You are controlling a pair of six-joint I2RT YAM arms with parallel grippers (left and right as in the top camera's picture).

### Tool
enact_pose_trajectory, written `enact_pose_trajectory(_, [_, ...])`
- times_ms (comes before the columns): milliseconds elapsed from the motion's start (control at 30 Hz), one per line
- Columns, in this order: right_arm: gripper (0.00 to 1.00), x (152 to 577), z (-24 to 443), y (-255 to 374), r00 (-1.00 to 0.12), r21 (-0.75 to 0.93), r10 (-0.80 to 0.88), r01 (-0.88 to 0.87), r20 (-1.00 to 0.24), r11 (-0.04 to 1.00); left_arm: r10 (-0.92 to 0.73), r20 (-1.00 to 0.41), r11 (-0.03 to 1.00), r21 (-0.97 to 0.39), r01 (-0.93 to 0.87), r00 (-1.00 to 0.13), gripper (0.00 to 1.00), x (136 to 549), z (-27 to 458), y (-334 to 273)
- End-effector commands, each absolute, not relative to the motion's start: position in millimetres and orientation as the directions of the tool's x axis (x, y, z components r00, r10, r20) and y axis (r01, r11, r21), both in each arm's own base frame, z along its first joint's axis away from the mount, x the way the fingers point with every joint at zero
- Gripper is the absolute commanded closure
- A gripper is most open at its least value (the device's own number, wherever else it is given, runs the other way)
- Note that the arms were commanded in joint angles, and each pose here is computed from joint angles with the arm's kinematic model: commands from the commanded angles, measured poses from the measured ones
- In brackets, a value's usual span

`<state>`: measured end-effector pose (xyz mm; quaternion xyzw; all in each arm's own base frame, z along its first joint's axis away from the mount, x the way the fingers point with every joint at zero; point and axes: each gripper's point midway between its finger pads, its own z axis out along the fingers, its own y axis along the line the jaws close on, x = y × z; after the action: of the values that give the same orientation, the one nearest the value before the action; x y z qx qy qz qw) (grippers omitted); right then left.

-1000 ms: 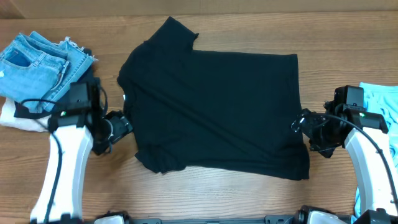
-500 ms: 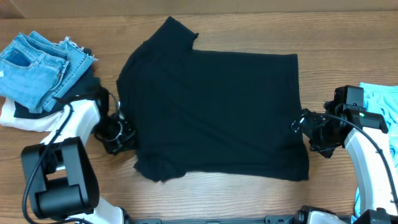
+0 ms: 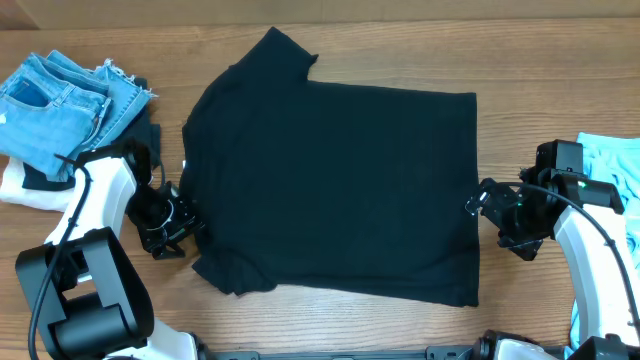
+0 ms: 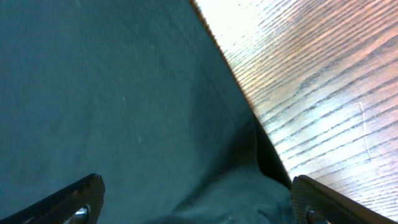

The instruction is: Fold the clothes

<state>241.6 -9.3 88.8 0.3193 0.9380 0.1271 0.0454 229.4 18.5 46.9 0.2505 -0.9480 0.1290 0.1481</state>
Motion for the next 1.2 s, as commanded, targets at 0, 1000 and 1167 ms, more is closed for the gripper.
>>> enact_pose_trajectory(0, [0.00, 247.6, 94.4, -8.9, -0.797, 0.283, 0.603, 0.574, -0.022, 0.769, -0.281, 0.190, 0.887, -0.323, -0.330, -0.941, 0.40, 254.5, 69.4, 10.5])
enact_pose_trajectory(1000, [0.01, 248.3, 94.5, -9.2, -0.812, 0.283, 0.583, 0.552, -0.032, 0.784, -0.510, 0.230, 0.803, -0.219, -0.555, -0.829, 0.51, 212.3, 34.1, -28.1])
enact_pose_trajectory(1167, [0.01, 248.2, 94.5, -9.2, -0.812, 0.283, 0.583, 0.552, -0.031, 0.784, -0.529, 0.237, 0.793, -0.204, -0.574, -0.815, 0.89, 208.1, 28.3, -27.2])
